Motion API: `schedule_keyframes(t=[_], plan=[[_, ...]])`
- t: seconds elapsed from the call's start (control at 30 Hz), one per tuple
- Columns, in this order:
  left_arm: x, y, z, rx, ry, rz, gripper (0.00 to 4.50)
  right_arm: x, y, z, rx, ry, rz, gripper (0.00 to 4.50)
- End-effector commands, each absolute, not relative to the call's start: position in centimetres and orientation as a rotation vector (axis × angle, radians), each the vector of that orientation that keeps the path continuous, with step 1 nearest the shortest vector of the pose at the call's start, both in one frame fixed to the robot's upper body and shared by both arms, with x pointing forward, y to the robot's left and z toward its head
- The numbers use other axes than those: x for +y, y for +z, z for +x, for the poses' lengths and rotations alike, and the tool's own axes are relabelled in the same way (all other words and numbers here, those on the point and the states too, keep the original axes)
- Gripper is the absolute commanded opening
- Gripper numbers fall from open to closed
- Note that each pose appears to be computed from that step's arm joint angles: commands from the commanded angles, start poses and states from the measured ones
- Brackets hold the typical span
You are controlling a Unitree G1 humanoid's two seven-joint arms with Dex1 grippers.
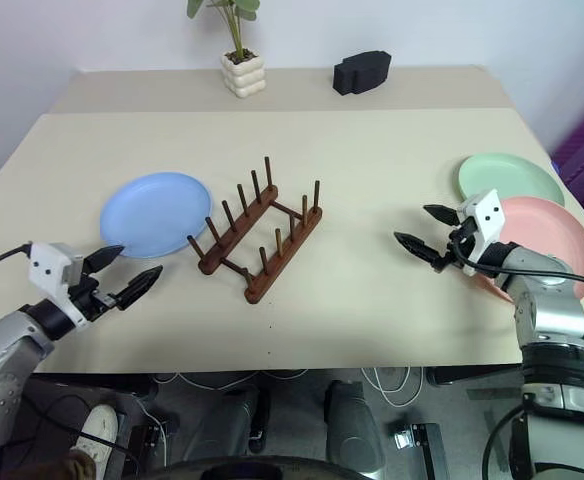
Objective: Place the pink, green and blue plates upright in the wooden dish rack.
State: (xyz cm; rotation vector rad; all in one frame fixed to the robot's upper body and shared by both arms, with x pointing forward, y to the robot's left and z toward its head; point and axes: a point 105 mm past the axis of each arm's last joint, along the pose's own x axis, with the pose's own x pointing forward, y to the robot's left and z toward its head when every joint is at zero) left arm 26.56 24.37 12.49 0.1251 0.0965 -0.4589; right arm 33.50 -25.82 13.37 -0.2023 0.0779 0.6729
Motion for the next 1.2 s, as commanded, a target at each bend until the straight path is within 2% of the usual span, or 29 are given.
schedule_keyframes(t=[0.03, 0.3, 0.53, 0.77, 1.0, 1.2], plan=[[24.0, 12.5, 26.7, 0.084, -0.479, 0.158, 4.50, -26.0, 15.3, 33.5, 0.011, 0.663, -0.231, 4.49], [23.3, 13.1, 26.8, 0.055, -0.507, 0.170, 4.50, -25.4, 15.7, 34.0, -0.003, 0.669, -0.242, 4.49], [21.0, 13.2, 25.6, 0.069, -0.618, 0.208, 4.50, -24.8, 15.7, 34.2, -0.014, 0.681, -0.249, 4.49], [19.1, 14.5, 26.7, 0.071, -0.772, 0.221, 4.50, -24.7, 14.9, 33.5, -0.021, 0.662, -0.243, 4.49], [15.4, 12.5, 24.4, 0.210, -1.078, 0.225, 4.50, -25.7, 14.3, 31.7, -0.005, 0.616, -0.229, 4.49], [13.2, 10.4, 25.0, 0.254, -1.105, 0.303, 4.50, -25.0, 14.2, 31.8, -0.008, 0.621, -0.220, 4.49]])
